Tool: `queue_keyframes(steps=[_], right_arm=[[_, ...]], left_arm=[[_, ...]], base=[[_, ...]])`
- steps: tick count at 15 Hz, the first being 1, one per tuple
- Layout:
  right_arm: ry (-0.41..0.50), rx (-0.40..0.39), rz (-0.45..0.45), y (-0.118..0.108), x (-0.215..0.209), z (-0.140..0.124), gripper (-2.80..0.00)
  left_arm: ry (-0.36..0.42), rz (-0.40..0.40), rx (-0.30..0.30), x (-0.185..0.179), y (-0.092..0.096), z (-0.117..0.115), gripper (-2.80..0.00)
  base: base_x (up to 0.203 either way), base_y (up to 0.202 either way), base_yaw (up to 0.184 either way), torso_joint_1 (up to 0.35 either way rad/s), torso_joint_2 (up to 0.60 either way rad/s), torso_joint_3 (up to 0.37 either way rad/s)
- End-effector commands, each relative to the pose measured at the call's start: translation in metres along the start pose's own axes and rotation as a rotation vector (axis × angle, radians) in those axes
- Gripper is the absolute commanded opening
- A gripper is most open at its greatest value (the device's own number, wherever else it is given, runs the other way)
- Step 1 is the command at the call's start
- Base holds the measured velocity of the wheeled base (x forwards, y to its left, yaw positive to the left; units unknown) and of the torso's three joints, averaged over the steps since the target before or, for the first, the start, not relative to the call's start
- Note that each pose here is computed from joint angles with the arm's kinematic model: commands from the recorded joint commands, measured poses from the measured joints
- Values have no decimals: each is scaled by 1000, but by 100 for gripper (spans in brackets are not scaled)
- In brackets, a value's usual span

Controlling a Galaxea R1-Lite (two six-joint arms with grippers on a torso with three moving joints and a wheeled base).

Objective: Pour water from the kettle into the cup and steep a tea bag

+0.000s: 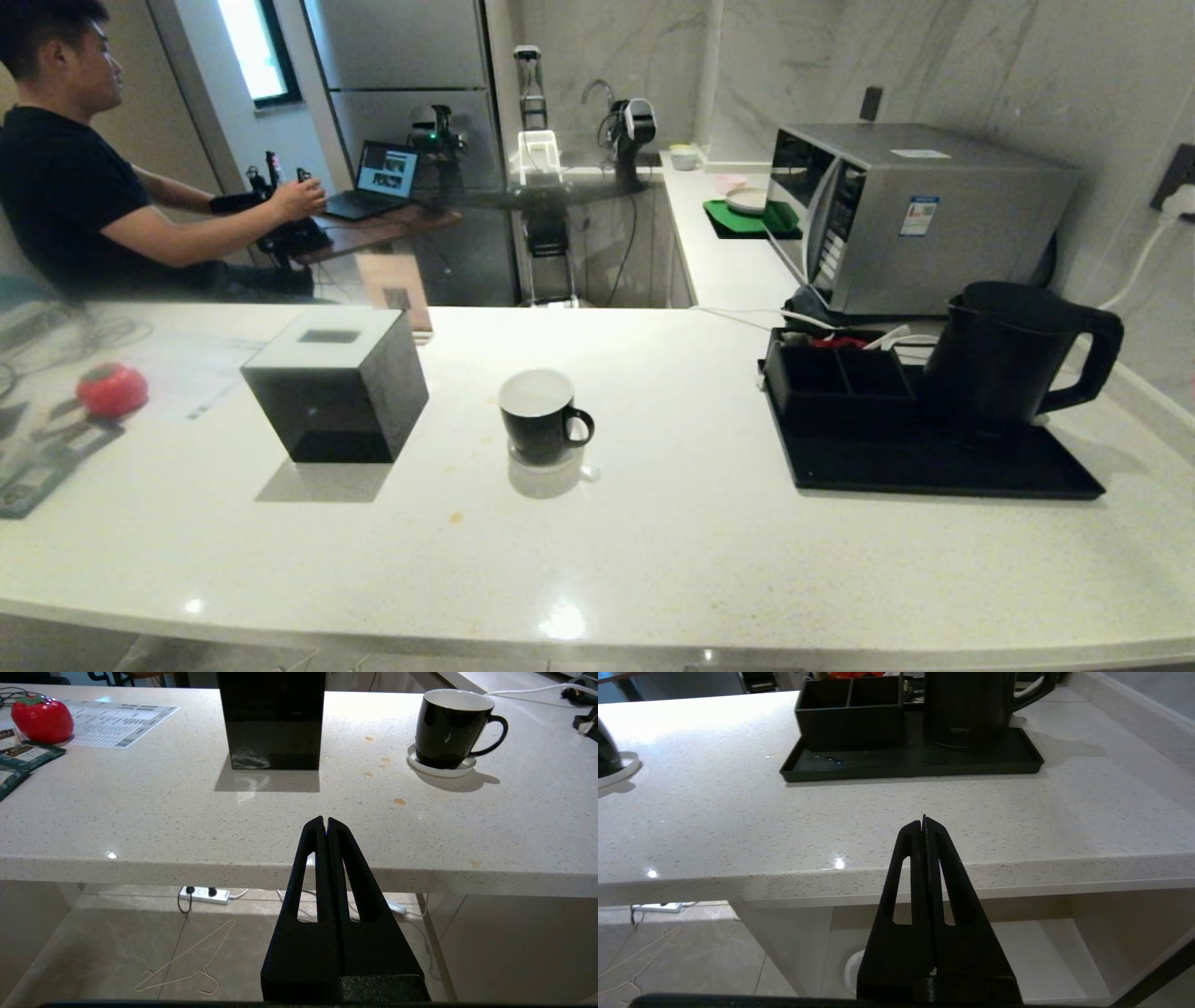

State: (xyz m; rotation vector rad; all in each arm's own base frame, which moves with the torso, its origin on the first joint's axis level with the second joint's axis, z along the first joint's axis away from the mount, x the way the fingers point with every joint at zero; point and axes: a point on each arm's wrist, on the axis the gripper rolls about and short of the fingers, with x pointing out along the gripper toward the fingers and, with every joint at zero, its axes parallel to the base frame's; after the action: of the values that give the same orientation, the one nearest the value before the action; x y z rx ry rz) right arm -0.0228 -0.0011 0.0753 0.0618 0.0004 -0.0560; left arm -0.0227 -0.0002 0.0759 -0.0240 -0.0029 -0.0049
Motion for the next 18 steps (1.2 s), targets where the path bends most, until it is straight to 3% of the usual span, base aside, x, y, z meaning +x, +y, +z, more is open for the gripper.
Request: queue_keyframes(steps=[1, 13, 15, 18], right_arm=[[0, 0, 0, 0, 0, 0, -280], [7, -3, -1, 0, 0, 0, -280], [-17, -2, 4, 1, -5, 14, -280], [73, -2, -11, 2, -4, 38, -280]], left_arm=[[0, 0, 0, 0, 0, 0, -280], [0, 0, 0, 0, 0, 0, -280], [0, 0, 0, 0, 0, 0, -280], [0, 0, 0, 0, 0, 0, -280]], base=[[0, 0, 0, 0, 0, 0], [0, 0, 0, 0, 0, 0], [0, 0, 0, 0, 0, 0], [0, 0, 0, 0, 0, 0]])
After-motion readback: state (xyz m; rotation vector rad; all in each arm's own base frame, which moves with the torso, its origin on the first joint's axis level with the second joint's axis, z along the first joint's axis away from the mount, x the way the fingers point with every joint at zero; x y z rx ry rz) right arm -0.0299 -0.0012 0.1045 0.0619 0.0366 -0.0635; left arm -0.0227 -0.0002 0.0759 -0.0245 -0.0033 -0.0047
